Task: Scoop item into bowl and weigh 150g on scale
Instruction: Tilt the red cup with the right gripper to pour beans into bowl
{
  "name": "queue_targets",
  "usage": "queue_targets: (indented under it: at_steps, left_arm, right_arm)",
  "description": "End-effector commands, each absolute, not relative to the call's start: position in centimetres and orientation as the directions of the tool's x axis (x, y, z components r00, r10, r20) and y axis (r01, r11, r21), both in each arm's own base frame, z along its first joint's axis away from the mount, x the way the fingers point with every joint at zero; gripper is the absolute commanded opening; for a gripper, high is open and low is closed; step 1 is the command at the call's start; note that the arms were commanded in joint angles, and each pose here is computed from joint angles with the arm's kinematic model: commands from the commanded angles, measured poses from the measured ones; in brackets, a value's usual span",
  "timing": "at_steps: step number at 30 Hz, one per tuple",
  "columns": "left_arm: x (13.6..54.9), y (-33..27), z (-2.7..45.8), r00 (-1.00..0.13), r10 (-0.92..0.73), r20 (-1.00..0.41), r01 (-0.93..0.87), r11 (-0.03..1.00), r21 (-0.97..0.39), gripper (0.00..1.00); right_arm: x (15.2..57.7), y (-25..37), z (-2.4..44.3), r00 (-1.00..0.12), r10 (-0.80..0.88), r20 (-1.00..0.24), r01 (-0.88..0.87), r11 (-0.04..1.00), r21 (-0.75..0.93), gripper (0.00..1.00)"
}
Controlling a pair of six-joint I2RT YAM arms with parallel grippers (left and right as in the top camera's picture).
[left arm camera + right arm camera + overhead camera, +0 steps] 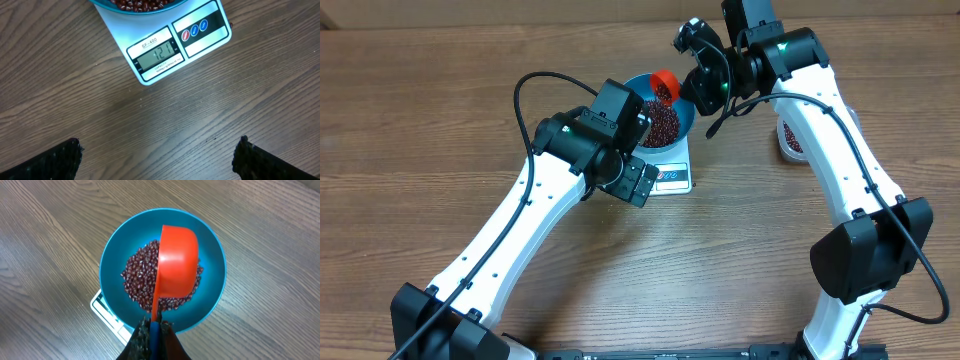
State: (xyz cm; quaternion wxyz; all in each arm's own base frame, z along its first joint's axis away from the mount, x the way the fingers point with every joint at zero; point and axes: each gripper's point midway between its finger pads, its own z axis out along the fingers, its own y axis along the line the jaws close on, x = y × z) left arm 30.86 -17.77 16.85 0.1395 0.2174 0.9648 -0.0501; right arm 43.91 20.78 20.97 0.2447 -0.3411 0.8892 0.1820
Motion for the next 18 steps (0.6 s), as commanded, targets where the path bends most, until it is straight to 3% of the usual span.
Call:
queue_targets:
  at_steps: [1, 9, 13, 18]
  left_arm:
    - [30.9, -17.8, 17.5, -0.854, 0.418, -0.308, 0.448, 0.894, -0.029, 0.99]
    - [30.9, -17.8, 17.5, -0.854, 0.418, -0.308, 0.448, 0.894, -0.029, 1.0]
    - [30.9, -17.8, 17.5, -0.854, 0.418, -0.308, 0.448, 0.893, -0.029, 1.0]
    - [30.9, -17.8, 17.5, -0.854, 0.418, -0.308, 0.448, 0.894, -0.029, 1.0]
  right_arm:
    - [44.0, 20.9, 23.5, -0.606, -0.514, -0.607, -0.709, 0.695, 0.119, 0.04]
    - [43.9, 20.9, 23.4, -0.608, -0.516, -0.604, -0.709, 0.695, 0.121, 0.04]
    - [42.5, 21.2, 22.8, -0.531, -0.62, -0.578, -0.79, 0.609, 0.072, 0.04]
    - [42.5, 21.3, 22.8, -0.514, -0.635, -0.577, -0.8, 0.598, 0.054, 0.04]
